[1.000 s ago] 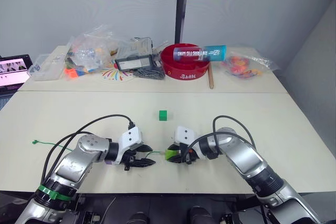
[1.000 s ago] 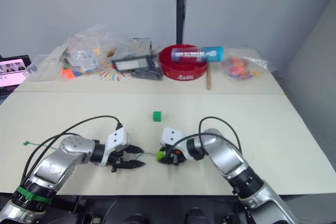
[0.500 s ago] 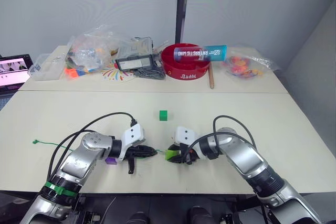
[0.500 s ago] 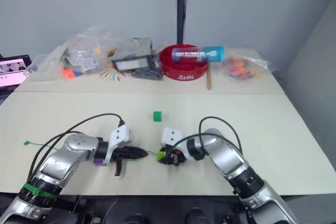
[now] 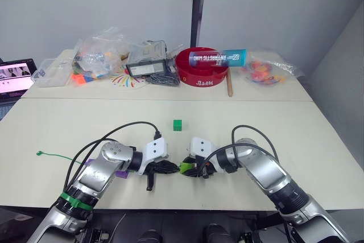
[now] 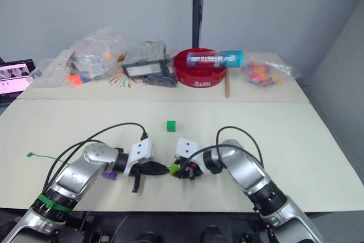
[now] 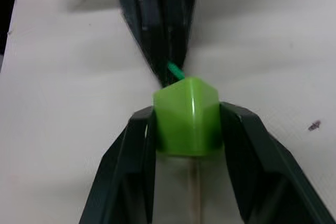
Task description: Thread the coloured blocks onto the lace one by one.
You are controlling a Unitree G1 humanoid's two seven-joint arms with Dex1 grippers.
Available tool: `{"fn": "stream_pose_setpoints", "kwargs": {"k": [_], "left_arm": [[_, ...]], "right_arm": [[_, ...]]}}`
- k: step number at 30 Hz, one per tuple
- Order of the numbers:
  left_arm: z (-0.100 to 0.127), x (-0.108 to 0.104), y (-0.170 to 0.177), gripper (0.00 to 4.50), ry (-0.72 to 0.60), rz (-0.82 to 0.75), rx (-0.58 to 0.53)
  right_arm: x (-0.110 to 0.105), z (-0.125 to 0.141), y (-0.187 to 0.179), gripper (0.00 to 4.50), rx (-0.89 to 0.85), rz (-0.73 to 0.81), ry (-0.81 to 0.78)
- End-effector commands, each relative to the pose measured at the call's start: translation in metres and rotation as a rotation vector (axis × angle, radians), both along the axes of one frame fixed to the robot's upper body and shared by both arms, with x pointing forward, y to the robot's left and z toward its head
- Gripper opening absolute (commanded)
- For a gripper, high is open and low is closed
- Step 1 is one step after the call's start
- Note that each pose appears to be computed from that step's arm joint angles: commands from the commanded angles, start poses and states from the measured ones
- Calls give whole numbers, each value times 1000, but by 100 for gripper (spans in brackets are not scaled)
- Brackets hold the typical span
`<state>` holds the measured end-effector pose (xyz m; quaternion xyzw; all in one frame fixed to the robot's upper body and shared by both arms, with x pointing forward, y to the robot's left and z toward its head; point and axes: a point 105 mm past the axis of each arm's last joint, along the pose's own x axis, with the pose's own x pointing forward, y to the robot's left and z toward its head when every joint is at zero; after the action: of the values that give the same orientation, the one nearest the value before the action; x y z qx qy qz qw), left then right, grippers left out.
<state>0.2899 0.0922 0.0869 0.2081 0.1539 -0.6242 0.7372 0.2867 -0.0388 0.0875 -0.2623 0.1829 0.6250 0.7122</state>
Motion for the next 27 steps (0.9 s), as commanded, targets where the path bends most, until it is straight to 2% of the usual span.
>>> {"fn": "stream_pose_setpoints", "kwargs": {"k": [1,10,12,18,23,27], "left_arm": [[4,-1,-12,2,-28,-35,-26],[14,-6,6,284,-37,-9,-40],[13,-8,8,349,-31,-11,-38],[17,-7,2,350,-29,-22,-59],[13,-6,-10,350,-24,-59,-64],[5,-4,-23,350,-8,-81,-72]], "right_arm": [[-9,-15,3,130,-25,12,65],[-9,-13,5,130,-12,7,71],[-8,-8,7,237,8,5,66],[-9,8,9,439,51,11,44],[-11,15,-12,448,43,-10,35],[-8,3,-34,448,-12,-48,31]]}}
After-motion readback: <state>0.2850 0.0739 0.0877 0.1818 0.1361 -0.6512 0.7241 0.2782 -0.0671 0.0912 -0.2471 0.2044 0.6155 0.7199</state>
